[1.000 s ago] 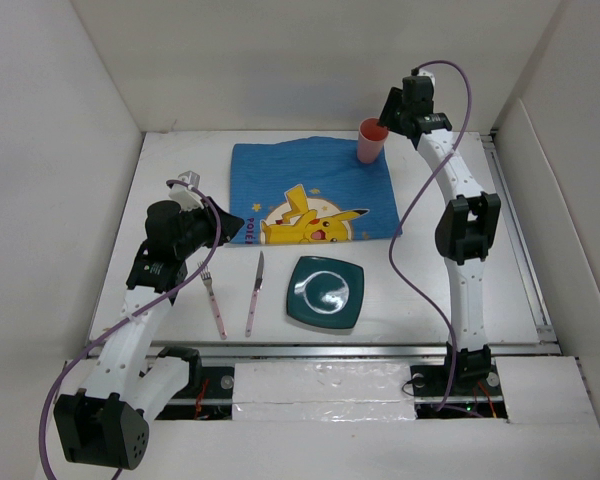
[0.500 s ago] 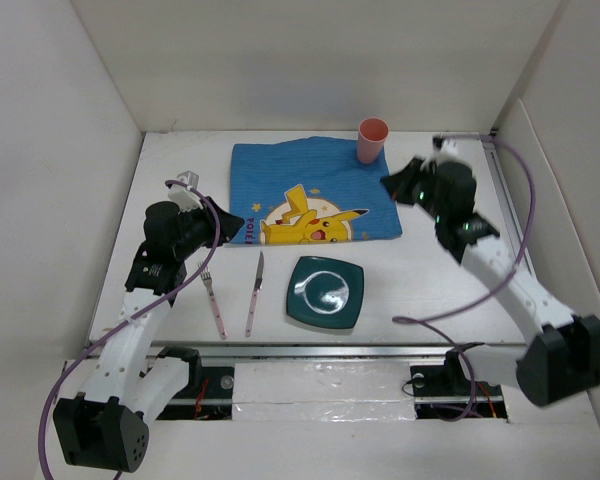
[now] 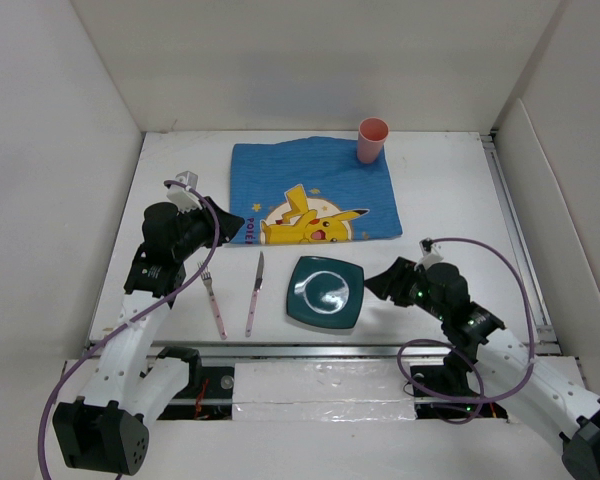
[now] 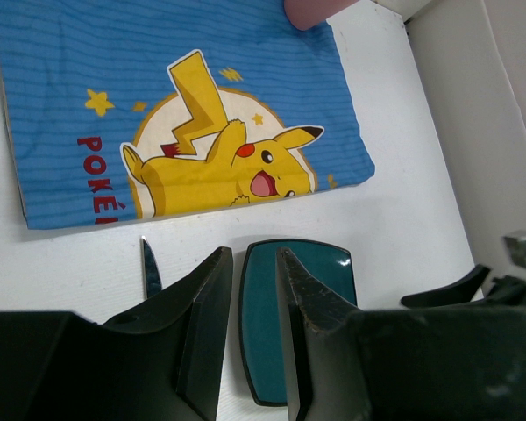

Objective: Set the dinner table for one person

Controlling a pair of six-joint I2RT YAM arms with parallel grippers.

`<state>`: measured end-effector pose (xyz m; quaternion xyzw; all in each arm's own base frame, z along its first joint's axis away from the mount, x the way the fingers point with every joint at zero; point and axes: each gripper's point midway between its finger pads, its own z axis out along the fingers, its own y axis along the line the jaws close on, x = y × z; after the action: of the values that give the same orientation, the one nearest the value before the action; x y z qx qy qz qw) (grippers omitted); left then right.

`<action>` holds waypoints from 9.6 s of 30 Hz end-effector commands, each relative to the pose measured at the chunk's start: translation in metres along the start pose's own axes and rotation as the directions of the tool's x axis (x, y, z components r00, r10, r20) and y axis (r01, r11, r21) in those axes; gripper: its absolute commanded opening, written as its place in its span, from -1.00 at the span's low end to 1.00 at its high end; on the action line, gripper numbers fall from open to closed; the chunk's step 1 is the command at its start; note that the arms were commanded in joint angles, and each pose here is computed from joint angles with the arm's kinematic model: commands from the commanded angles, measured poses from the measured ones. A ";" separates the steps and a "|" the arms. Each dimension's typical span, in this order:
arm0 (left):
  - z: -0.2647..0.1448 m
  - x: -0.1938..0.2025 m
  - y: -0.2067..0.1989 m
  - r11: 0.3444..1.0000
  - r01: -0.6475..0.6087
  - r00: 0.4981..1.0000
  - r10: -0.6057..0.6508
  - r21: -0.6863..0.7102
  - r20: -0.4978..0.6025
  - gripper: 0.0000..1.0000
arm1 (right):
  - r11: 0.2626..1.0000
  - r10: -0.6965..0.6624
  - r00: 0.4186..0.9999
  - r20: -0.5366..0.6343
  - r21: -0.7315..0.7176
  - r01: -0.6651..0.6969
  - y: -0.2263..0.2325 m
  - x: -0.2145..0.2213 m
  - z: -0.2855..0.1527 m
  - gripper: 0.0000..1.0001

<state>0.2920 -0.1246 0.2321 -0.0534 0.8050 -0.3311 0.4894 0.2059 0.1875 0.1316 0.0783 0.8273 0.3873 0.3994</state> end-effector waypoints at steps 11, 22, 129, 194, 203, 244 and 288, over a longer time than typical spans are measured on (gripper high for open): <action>-0.010 -0.018 -0.021 0.996 -0.047 0.997 0.043 0.071 0.064 -0.51 | 0.977 0.211 0.962 -0.176 0.038 -0.208 -0.039 0.081 0.031 0.21; -0.013 -0.020 -0.023 0.996 -0.056 0.996 0.050 0.070 0.076 -0.51 | 0.939 0.338 0.925 -0.171 0.119 -0.321 -0.064 0.102 0.053 -0.41; -0.065 -0.075 -0.058 0.994 -0.096 0.947 0.073 0.061 0.312 -0.40 | 0.863 -0.427 0.861 -0.278 0.159 0.480 0.149 0.165 0.170 0.13; -0.038 -0.043 -0.046 0.991 -0.108 0.980 0.093 0.079 0.175 -0.41 | 0.812 -0.392 0.904 -0.169 0.399 0.426 -0.068 -0.183 0.230 -1.00; -0.035 -0.041 -0.045 0.991 -0.106 0.982 0.091 0.082 0.164 -0.40 | 0.796 -0.316 0.933 -0.169 0.487 0.358 -0.101 -0.171 0.236 -1.00; -0.108 -0.133 -0.132 0.959 -0.152 0.900 0.036 0.237 0.434 -0.72 | 0.859 -0.510 0.845 -0.159 -0.050 0.509 0.201 0.143 0.191 -0.35; -0.079 -0.052 -0.070 0.987 -0.133 0.943 0.098 0.091 0.319 -0.20 | 0.919 -0.311 0.945 0.104 0.285 0.271 0.172 -0.068 0.344 -1.00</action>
<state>0.2382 -0.1152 0.3161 -0.0470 0.7273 -0.3175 0.6067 0.4648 0.4557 0.1539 0.0205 0.8469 0.1651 0.5050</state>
